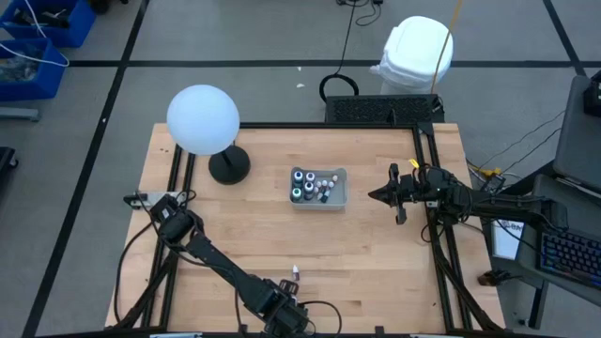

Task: Pick & Place food coloring
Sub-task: Put the bottom small red food coloring bottle into the gray bin

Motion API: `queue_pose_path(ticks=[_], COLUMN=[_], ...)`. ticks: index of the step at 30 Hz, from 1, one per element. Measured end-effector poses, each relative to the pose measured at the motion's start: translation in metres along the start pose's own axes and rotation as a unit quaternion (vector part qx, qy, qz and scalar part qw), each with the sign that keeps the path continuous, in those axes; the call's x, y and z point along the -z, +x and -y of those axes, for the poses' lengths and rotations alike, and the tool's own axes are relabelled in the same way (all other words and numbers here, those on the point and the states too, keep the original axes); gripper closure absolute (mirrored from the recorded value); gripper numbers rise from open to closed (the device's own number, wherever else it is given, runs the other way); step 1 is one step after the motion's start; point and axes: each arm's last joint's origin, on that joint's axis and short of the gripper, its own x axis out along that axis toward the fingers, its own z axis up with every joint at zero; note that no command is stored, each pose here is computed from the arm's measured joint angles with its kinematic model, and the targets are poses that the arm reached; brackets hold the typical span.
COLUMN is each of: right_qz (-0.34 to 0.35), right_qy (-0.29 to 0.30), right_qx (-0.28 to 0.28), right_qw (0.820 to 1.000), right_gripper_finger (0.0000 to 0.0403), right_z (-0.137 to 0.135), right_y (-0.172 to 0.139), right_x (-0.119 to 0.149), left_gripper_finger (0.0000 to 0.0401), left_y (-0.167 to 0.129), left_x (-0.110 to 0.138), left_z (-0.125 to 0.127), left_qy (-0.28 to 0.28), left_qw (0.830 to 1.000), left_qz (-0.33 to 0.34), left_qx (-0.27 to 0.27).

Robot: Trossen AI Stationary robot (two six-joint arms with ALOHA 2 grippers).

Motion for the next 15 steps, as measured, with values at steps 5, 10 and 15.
queue_pose_path(ticks=[5,10,15], right_qz=[0.000,0.000,-0.004], right_qy=[0.000,0.001,0.013], right_qx=[0.000,0.000,0.000], right_qw=[1.000,1.000,1.000], right_gripper_finger=[0.0403,0.0403,0.0403], right_z=[0.000,0.000,0.000], right_y=[0.000,0.000,0.000], right_x=[0.000,0.000,0.001], left_gripper_finger=[0.0215,0.0215,0.0215], left_y=[0.012,0.014,0.014], left_x=[0.005,0.005,0.006], left_z=[-0.006,-0.009,-0.009], left_qy=[-0.012,-0.019,-0.023], left_qw=[0.999,0.999,0.999], left_qz=[-0.002,-0.001,-0.004], left_qx=[0.030,0.050,0.046])
